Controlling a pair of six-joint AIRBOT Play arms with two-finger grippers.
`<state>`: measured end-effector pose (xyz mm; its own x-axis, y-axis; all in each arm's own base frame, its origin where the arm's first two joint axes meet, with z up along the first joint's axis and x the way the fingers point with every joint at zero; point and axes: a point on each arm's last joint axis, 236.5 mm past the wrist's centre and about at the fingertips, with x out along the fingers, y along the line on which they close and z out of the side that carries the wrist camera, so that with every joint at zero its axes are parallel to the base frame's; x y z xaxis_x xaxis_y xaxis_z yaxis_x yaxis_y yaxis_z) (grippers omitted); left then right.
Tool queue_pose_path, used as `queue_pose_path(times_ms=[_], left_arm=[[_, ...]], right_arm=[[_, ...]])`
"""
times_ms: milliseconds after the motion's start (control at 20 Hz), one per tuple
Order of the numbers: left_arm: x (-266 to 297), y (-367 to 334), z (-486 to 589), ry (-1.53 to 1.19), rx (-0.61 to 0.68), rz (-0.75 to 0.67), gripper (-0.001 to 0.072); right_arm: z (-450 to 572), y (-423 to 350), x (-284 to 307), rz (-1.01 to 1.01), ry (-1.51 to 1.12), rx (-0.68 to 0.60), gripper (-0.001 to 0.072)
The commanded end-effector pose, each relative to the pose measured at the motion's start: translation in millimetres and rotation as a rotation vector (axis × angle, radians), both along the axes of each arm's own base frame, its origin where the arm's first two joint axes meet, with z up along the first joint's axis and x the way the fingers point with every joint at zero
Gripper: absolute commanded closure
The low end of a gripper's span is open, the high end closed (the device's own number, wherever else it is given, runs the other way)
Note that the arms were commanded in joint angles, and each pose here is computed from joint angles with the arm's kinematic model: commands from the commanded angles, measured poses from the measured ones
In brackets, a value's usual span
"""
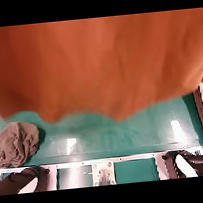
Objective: Fold the shirts.
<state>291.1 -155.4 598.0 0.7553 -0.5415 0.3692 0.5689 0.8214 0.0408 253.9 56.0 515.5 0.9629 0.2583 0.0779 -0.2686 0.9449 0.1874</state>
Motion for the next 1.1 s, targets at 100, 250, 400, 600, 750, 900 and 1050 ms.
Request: queue_pose_path(times_ms=[100, 250, 400, 600, 750, 900, 1050], left_arm=[[163.9, -35.8, -132.0, 0.305, 0.083, 0.019, 0.0681], [243.4, -76.2, -236.5, 0.475, 0.103, -0.057, 0.068], [287.2, -137.8, -339.8, 0.549, 0.164, -0.15, 0.068], [294.4, -215.6, -479.8, 0.642, 0.335, -0.23, 0.068], [280.0, -250.0, -544.0, 0.72, 0.389, -0.287, 0.0679], [280.4, -246.1, -536.1, 0.788, 0.314, -0.291, 0.0261], [265.9, -207.6, -488.7, 0.943, 0.22, -0.363, 0.0199]], right_arm=[[-151.2, 2.0, 73.2, 0.064, 0.375, 0.108, 0.0691], [-273.2, -14.1, 110.7, 0.001, 0.559, 0.184, 0.0691], [-396.6, -33.2, 126.5, -0.098, 0.737, 0.257, 0.0692], [-525.5, -41.6, 120.4, -0.168, 1.002, 0.3, 0.0691], [-573.3, -45.0, 121.6, -0.194, 1.114, 0.312, 0.0691], [-580.3, -48.9, 132.2, -0.202, 1.126, 0.309, 0.069], [-554.8, -53.1, 151.8, -0.171, 1.059, 0.255, 0.069]])
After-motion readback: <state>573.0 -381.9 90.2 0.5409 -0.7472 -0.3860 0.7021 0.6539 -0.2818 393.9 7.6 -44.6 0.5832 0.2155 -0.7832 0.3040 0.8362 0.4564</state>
